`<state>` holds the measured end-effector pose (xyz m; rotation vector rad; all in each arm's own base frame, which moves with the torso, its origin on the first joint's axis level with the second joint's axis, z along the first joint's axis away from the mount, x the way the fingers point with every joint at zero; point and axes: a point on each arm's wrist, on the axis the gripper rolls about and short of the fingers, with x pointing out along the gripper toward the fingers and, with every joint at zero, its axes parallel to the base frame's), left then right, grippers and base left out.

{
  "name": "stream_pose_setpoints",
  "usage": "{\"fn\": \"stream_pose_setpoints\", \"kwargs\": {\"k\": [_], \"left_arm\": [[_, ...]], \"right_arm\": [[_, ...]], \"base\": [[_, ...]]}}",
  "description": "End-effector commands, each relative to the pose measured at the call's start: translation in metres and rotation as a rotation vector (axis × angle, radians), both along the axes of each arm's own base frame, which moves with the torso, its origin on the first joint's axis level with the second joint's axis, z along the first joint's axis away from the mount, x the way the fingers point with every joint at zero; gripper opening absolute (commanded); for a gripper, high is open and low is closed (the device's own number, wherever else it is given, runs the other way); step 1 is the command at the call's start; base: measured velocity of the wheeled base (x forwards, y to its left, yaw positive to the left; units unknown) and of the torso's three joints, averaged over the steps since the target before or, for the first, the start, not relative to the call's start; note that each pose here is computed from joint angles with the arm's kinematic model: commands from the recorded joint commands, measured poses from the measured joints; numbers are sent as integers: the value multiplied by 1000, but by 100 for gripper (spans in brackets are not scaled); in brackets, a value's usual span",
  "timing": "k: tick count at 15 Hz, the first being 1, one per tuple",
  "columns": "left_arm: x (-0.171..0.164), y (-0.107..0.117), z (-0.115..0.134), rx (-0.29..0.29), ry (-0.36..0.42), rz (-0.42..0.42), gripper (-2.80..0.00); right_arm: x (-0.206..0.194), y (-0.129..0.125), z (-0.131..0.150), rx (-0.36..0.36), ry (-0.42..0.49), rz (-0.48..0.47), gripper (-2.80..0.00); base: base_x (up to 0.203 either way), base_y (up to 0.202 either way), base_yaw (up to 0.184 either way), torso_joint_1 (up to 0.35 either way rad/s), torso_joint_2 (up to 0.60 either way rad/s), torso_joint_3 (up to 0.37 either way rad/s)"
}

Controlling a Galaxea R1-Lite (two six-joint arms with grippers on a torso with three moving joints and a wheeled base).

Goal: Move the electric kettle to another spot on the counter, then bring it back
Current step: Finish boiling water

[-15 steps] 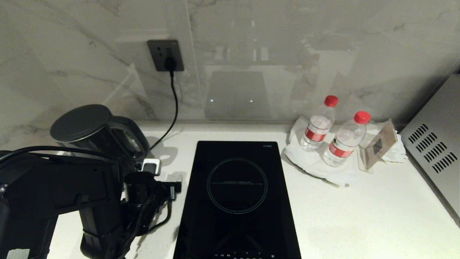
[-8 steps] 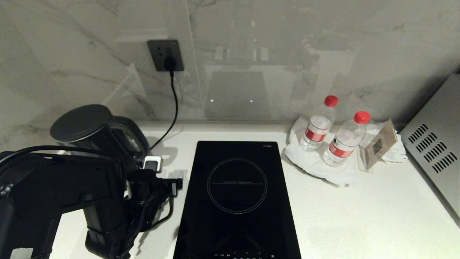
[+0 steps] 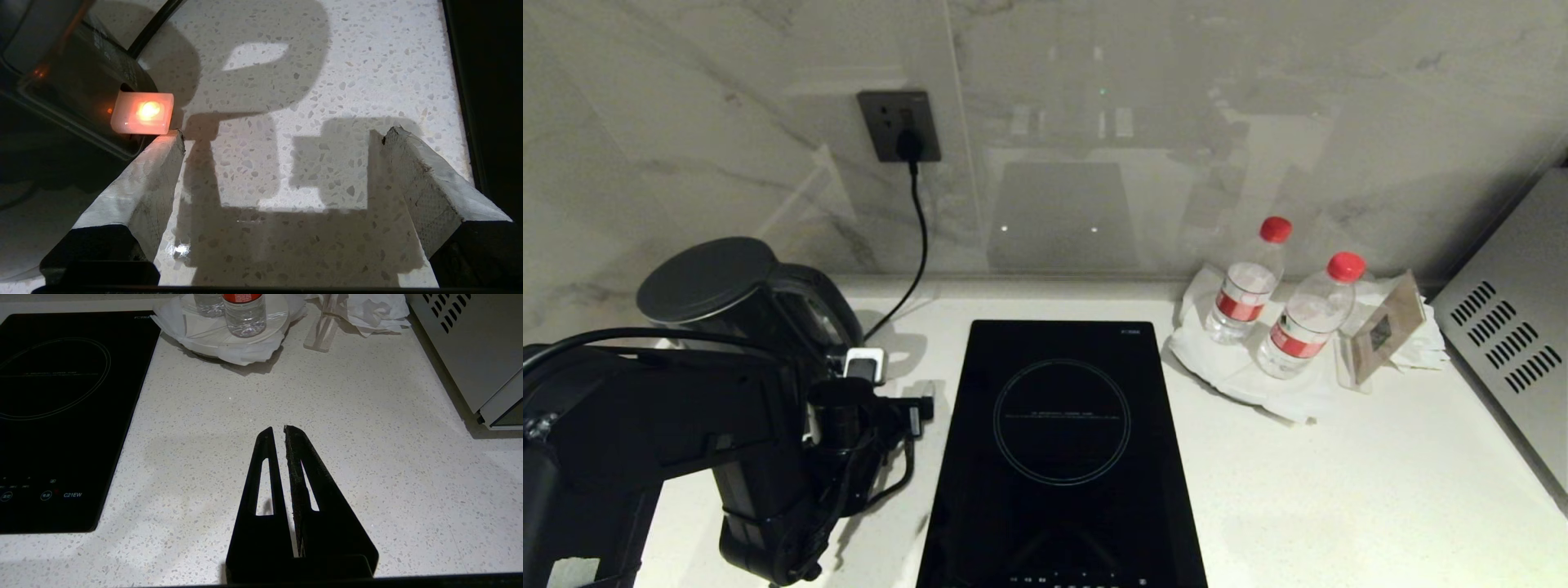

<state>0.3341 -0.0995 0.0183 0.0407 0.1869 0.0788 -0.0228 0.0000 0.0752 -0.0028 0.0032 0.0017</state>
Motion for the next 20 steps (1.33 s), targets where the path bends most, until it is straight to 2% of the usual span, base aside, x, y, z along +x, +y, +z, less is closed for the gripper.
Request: {"fn": "stream_pose_setpoints", "kwargs": {"k": [1, 12, 18, 20], "left_arm": [[0, 0, 4, -6, -18, 3, 0], [-3, 1, 14, -10, -39, 2, 0], [-7, 2, 7, -5, -8, 1, 0], [-16, 4, 1, 5, 32, -4, 0]], "right_arm": [[0, 0, 0, 0, 0, 0, -280], [0, 0, 0, 0, 0, 0, -280], [0, 0, 0, 0, 0, 0, -280], [0, 0, 0, 0, 0, 0, -280]], "base": [[0, 0, 0, 0, 0, 0], [0, 0, 0, 0, 0, 0], [0, 0, 0, 0, 0, 0], [0, 0, 0, 0, 0, 0]]}}
